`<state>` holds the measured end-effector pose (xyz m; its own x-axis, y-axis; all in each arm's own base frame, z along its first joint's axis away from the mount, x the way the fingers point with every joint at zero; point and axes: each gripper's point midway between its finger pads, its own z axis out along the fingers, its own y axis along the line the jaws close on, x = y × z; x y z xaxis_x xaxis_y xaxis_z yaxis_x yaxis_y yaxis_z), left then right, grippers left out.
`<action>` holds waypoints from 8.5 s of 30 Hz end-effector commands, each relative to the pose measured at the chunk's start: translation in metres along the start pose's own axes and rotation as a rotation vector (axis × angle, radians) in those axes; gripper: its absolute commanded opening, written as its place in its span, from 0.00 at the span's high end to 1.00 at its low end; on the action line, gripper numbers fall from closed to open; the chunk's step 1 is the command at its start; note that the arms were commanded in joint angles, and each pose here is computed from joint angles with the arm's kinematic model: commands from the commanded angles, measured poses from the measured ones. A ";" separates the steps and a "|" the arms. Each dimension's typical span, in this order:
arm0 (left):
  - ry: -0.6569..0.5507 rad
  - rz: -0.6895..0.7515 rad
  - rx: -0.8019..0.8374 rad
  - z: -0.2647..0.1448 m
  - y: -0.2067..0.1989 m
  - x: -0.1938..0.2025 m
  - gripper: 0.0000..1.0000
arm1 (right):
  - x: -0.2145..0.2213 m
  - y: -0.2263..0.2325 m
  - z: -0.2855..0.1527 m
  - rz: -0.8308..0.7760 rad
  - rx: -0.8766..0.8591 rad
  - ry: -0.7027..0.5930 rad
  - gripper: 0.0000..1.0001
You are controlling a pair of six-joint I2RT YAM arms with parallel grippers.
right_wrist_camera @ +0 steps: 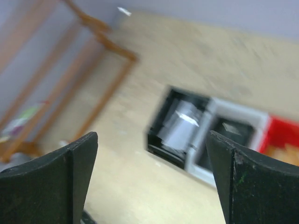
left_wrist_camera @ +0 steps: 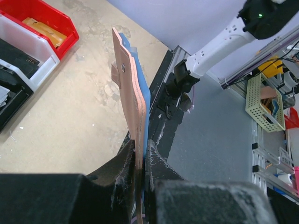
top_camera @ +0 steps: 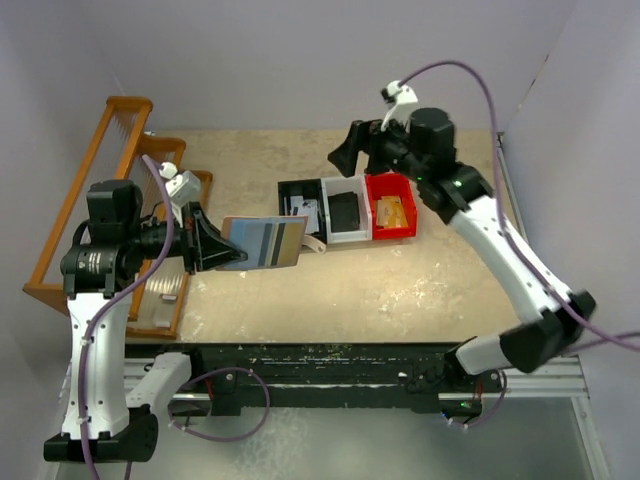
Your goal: Take the credit cards out of the card holder
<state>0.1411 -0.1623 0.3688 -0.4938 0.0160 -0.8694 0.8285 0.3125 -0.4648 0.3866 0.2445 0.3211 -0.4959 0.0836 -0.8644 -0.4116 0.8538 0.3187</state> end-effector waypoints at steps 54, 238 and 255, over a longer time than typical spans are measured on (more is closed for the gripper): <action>-0.104 0.037 0.143 -0.001 -0.031 -0.023 0.70 | -0.001 0.267 -0.160 0.384 -1.039 -0.451 1.00; -0.044 -0.095 0.050 0.010 0.015 0.006 0.99 | 0.069 0.251 -0.131 0.070 -0.984 0.038 0.47; -0.030 -0.062 0.245 0.001 -0.028 0.006 0.98 | 0.065 0.259 -0.142 0.082 -1.087 0.002 0.64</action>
<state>0.1385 -0.1695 0.3534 -0.6258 -0.0490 -0.7784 0.7615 0.1772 -0.6234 0.1508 0.3997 0.3722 -0.5879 0.0435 -0.8078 -0.8053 0.0639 0.5895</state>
